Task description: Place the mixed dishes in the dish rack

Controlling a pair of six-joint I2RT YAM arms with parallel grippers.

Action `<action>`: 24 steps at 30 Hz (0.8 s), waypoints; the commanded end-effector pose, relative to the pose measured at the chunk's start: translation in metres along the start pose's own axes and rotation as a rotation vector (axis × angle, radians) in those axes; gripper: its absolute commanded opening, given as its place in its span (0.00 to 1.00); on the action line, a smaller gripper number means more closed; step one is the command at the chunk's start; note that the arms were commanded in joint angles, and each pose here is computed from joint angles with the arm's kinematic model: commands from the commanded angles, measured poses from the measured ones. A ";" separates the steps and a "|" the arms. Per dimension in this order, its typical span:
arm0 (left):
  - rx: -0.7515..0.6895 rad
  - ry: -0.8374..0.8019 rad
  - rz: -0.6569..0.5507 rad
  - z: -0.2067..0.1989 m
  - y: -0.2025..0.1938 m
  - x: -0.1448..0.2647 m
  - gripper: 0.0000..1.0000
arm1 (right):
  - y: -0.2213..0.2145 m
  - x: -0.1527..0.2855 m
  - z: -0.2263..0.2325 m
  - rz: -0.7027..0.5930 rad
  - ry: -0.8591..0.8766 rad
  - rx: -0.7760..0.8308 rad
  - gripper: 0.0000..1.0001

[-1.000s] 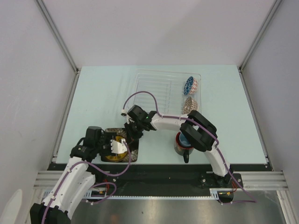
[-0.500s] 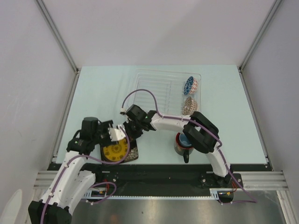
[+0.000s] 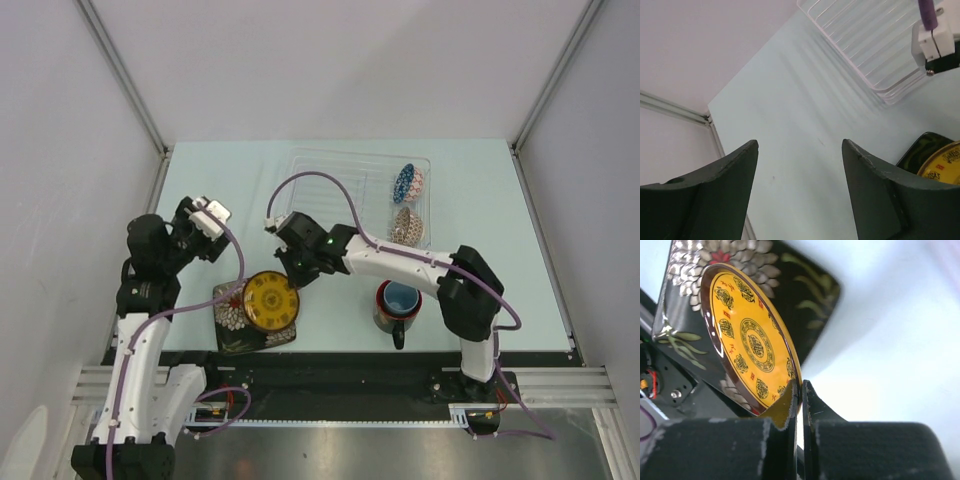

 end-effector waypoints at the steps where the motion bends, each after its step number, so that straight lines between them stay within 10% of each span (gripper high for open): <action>1: 0.073 -0.008 -0.067 0.003 0.018 -0.002 0.73 | 0.050 0.064 -0.015 -0.158 -0.063 0.038 0.00; 24: 0.210 -0.133 0.100 -0.005 -0.019 -0.042 0.75 | 0.161 0.273 -0.242 -0.625 -0.956 0.107 0.00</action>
Point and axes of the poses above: each gripper's point midway between its finger pads, its own x axis back along the fingers, its own z axis along the line the jaws close on, y = z × x, the point moved 1 cm from there along x, back along the fingers, and after that the axes turned 2 degrees about x, right-handed, at the moved point
